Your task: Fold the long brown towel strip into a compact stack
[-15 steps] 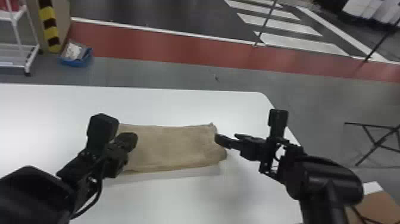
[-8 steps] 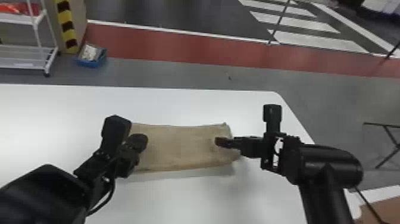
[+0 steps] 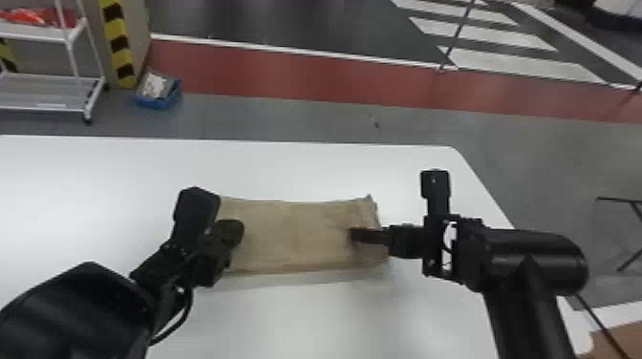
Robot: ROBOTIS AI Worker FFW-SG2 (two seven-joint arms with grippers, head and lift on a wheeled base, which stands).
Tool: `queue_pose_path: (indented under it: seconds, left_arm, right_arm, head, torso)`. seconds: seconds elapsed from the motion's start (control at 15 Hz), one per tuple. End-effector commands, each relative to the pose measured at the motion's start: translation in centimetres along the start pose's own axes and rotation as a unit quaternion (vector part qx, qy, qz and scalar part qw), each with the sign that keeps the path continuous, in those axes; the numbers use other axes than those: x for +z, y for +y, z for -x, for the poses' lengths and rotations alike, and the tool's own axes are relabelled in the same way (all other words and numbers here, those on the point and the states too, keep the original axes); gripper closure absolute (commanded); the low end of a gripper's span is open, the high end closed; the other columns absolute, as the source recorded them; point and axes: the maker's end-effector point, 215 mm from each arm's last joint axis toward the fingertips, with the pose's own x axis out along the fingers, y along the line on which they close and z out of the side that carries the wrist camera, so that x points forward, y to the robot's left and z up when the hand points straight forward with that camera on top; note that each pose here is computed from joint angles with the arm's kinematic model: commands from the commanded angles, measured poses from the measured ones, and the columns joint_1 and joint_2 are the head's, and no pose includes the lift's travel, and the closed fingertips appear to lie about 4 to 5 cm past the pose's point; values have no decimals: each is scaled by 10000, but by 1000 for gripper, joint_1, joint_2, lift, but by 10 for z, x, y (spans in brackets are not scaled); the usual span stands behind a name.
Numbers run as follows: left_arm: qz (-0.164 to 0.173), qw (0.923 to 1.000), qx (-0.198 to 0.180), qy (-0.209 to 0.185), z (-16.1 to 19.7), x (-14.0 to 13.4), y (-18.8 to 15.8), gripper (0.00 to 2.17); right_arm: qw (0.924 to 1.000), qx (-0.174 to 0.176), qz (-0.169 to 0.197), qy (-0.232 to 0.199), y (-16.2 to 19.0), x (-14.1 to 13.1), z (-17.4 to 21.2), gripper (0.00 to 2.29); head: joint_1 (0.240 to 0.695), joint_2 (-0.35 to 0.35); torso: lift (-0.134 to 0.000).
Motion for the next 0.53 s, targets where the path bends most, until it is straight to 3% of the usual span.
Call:
queue_pose_path:
  seconds: [0.0,0.27,0.47]
  left_arm:
    - [4,10000,-14,-1,0,0,-1,1821]
    - [123,9999,-104,-16,2,1,-8,1821]
    - [253,9984,-220,-456,17,45,-18,1818]
  right_arm:
    - [9995,257,-80,-146,8,6,5,1659]
    - [9965,601,-165,-553,26,29,21,1659]
    - [9957,525,-253,-720,14,38,32,1659]
  head:
    - [695,-256]
    - [695,-245]
    - [695,-251]
  torso:
    - [-125]
    - [-125]
    - [-125]
